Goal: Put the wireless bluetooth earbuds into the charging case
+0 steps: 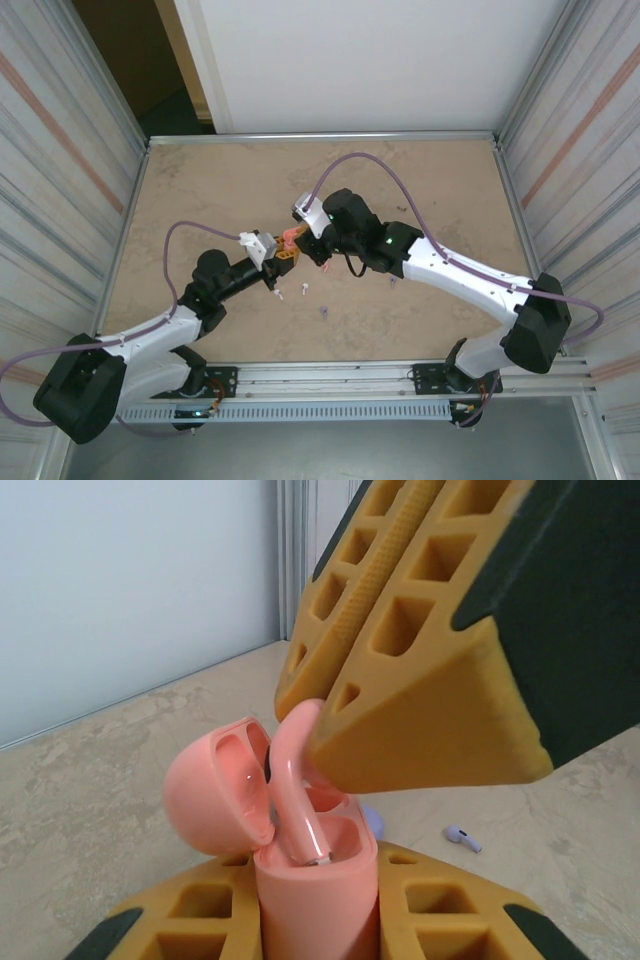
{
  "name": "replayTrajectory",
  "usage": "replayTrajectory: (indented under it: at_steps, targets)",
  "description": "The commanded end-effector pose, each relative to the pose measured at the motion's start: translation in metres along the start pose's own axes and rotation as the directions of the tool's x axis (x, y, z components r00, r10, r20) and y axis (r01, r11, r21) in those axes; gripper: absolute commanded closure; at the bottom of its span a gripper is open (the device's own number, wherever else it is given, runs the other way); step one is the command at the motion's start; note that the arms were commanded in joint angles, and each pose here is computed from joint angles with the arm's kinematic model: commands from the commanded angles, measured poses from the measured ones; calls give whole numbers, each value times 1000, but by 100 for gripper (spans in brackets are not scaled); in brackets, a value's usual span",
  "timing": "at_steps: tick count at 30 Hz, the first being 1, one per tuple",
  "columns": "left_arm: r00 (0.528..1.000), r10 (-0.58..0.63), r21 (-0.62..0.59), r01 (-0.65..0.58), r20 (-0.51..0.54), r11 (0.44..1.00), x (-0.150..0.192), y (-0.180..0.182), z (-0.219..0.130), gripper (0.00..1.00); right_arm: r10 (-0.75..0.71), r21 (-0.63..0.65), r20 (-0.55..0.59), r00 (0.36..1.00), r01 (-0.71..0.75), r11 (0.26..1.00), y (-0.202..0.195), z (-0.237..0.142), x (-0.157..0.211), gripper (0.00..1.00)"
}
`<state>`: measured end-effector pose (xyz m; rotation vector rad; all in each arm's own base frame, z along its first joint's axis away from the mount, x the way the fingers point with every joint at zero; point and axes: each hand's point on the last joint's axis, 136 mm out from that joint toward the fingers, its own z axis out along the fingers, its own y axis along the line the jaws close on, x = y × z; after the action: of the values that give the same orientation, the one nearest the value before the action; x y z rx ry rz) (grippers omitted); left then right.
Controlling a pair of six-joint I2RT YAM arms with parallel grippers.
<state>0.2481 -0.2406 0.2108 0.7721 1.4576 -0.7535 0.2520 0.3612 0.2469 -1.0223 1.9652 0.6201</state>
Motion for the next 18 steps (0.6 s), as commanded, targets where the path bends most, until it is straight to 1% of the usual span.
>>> replayTrajectory:
  at_steps: [1, 6, 11, 13, 18]
  targets:
    - [998, 12, 1, -13, 56, 1000, -20, 2, 2, 100, -31, -14, 34, 999, 32, 999, 6, -1, -16, 88]
    - [998, 11, 2, -12, 57, 1000, -21, 2, 1, 100, -36, -39, 10, 999, 37, 999, 11, 2, -11, 88]
    - [998, 13, 1, -13, 60, 1000, -22, 2, 0, 100, -43, -61, -15, 999, 42, 997, 15, 4, -7, 85]
    - [998, 14, 0, -14, 63, 1000, -23, 2, 0, 100, -43, -68, -15, 999, 42, 997, 16, 3, -8, 83]
    - [998, 14, -1, -14, 63, 1000, -23, 1, -1, 100, -39, -72, 13, 999, 40, 997, 18, -4, -15, 73]
